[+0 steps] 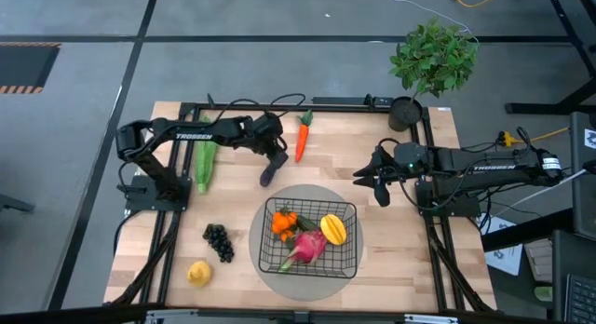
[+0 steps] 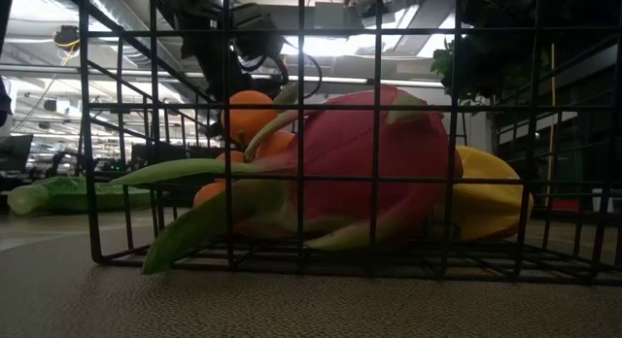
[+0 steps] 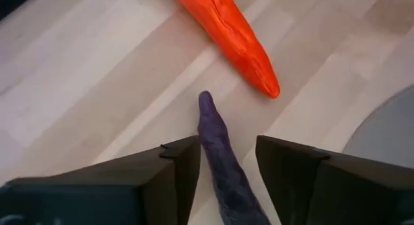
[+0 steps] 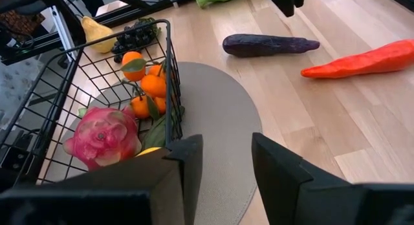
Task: Build produce basket
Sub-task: Put the purple eggplant into the black wire basket
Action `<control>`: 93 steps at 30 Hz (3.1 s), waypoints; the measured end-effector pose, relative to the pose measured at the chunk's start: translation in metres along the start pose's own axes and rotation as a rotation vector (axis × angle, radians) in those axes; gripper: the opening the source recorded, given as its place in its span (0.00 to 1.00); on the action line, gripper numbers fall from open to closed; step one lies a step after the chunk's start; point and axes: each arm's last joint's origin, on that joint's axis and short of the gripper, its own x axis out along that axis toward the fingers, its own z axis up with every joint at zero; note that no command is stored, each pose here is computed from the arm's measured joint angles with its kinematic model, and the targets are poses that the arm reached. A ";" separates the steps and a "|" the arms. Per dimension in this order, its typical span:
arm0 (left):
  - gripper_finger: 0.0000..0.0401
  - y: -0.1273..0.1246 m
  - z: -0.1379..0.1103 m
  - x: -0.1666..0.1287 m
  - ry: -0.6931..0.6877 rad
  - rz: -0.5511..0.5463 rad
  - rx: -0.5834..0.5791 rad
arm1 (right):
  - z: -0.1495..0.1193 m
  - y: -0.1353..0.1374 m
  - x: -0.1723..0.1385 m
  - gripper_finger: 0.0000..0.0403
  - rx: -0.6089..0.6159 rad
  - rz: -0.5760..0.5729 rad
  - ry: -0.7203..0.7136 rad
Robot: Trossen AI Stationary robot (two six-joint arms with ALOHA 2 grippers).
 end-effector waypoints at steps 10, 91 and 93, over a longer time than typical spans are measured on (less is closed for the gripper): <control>0.39 -0.003 -0.010 0.010 0.079 0.016 -0.028 | -0.001 0.000 0.000 0.30 0.000 -0.002 0.006; 0.42 -0.166 -0.050 -0.115 -0.497 -0.766 0.430 | -0.003 -0.002 0.008 0.30 0.029 -0.013 0.044; 0.42 -0.163 -0.047 -0.114 -0.512 -0.720 0.407 | -0.003 -0.002 0.008 0.30 0.030 -0.013 0.043</control>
